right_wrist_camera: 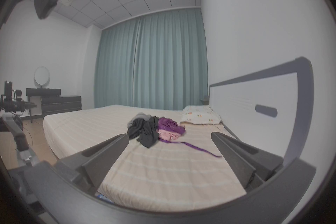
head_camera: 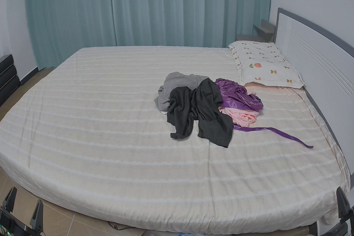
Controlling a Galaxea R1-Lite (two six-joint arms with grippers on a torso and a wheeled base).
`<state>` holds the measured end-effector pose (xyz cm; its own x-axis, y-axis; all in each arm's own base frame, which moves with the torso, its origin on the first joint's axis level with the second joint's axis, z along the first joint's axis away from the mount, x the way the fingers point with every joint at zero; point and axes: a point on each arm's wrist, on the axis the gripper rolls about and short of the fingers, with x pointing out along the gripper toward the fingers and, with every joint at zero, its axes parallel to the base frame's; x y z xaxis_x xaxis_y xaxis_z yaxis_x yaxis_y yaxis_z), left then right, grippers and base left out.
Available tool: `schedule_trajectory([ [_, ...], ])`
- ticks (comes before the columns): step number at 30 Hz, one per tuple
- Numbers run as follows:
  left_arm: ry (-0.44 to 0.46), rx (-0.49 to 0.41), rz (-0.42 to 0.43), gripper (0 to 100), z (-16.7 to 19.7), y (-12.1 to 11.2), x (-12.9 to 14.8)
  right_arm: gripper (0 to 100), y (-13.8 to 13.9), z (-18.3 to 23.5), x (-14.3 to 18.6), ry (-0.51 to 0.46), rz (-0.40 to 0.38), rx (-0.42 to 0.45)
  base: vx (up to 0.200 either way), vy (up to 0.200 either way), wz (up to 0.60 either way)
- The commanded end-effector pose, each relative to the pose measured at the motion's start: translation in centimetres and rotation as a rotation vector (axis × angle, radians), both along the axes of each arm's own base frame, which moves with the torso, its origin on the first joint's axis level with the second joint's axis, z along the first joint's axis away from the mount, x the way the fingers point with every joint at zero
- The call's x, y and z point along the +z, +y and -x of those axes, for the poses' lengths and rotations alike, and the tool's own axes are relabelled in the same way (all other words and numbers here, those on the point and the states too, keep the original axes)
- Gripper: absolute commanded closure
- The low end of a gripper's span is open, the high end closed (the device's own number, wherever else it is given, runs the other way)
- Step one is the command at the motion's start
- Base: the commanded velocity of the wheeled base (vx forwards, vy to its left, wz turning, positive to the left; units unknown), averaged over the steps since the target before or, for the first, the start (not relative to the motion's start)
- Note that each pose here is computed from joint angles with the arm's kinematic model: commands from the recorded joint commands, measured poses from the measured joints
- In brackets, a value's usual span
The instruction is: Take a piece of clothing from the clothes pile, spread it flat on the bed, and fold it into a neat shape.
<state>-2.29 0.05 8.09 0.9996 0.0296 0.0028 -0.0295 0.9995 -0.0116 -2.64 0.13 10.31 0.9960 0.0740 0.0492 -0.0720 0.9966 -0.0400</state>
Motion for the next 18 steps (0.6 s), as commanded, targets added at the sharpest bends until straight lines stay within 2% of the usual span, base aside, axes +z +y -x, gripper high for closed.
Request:
schedule_trajectory([
  [1,0.001,0.001,0.001,0,0.0,0.0,-0.5,0,0.3,-3.7,4.9,0.206,-0.017,0.109,0.0,0.0,0.0],
  [2,0.001,0.001,0.001,0,0.0,0.0,-0.5,0,0.3,-4.1,4.9,0.225,-0.021,0.114,0.0,0.0,0.0],
  [3,0.001,0.003,0.001,0,0.0,0.0,-0.5,0,0.4,-6.8,5.2,0.333,-0.067,0.122,0.0,0.0,0.0],
  [4,0.001,0.001,0.001,0,0.0,0.0,-0.5,0,0.4,-8.3,5.3,0.367,-0.09,0.119,0.0,0.0,0.0],
  [5,0.001,0.001,0.001,0,0.0,0.0,-0.5,0,0.4,-8.8,5.4,0.375,-0.095,0.121,0.0,0.0,0.0],
  [6,0.001,0.001,0.001,0,0.0,0.0,-0.5,0,0.6,-11.7,5.5,0.404,-0.11,0.133,0.0,0.0,0.0],
  [7,0.001,0.0,0.001,0,0.0,0.0,-0.5,0,0.6,-11.9,5.5,0.408,-0.11,0.136,0.0,0.0,0.0],
  [8,0.001,0.001,0.001,0,0.0,0.0,-0.5,0,1.1,-14.5,4.9,0.45,-0.105,0.166,0.0,0.0,0.0],
  [11,0.001,0.0,0.001,0,0.0,0.0,-0.5,0,2.2,-18.2,3.8,0.527,-0.121,0.194,0.0,0.0,0.0],
  [16,0.001,0.001,0.001,0,0.0,0.0,-0.5,0,4.3,-25.5,2.2,0.635,-0.238,0.193,0.0,0.0,0.0],
  [17,0.001,0.001,0.001,0,0.0,0.0,-0.5,0,4.3,-25.7,2.1,0.639,-0.24,0.194,0.0,0.0,0.0],
  [18,0.001,0.001,0.001,0,0.0,0.0,-0.5,0,5.0,-27.8,1.2,0.677,-0.255,0.187,0.0,0.0,0.0],
])
